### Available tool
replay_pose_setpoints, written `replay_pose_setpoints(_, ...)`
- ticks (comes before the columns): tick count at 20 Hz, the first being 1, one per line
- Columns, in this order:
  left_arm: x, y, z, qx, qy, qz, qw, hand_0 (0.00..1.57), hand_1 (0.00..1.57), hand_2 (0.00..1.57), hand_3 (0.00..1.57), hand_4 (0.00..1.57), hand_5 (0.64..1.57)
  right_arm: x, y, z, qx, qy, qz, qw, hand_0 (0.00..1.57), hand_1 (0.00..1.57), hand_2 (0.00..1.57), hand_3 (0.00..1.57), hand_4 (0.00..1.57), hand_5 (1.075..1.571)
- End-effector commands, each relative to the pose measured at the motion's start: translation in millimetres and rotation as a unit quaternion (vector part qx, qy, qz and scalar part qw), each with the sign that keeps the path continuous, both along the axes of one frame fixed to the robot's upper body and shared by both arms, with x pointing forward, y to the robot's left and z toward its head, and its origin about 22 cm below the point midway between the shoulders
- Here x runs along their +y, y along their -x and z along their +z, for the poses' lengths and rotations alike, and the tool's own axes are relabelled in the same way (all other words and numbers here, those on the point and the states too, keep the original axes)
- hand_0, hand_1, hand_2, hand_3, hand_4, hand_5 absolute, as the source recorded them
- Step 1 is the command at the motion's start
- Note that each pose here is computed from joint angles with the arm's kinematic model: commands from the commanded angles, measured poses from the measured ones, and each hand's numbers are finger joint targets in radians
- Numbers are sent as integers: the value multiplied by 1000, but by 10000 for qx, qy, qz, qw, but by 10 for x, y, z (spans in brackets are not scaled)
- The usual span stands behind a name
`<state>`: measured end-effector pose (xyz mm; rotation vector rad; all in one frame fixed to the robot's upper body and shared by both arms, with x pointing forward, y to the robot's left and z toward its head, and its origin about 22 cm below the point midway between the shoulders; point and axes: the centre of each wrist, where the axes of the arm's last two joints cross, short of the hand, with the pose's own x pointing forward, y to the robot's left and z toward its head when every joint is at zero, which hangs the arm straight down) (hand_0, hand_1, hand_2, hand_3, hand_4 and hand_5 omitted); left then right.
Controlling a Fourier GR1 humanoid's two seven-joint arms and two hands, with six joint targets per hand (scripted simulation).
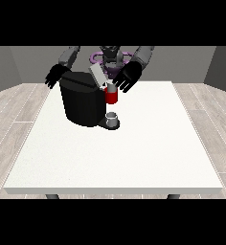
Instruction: Insert the coffee pod into the coffee machine and close the lid
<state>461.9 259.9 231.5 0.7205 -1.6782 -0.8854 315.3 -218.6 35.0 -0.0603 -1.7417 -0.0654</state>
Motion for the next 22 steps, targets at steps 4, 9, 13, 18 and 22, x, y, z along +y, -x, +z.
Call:
replay_pose_setpoints(4,-41,1,-165,45,19,-50,10000,1211,1211,1239,1123,460,1571,-213,-67,93,52,16,-63,10000,0,0,0,0,366,1571)
replay_pose_setpoints(9,-119,-13,-68,193,-143,-118,9996,1134,1134,1170,999,457,1571,-14,-50,23,90,-16,-158,9998,0,0,0,0,408,1571)
replay_pose_setpoints(13,-30,-8,57,64,-203,-95,9997,1056,1056,1108,937,393,1571,103,2,-74,-47,92,-52,9999,0,0,0,0,434,1571)
replay_pose_setpoints(18,-32,-3,-95,-79,-273,3,9996,1073,1073,1125,967,364,1571,66,-11,21,-10,-27,-79,10000,0,0,0,0,459,1571)
replay_pose_setpoints(22,142,14,-11,-188,-310,-177,9992,912,912,1022,865,363,1571,45,-61,156,-249,-11,-157,9996,0,0,0,0,411,1571)
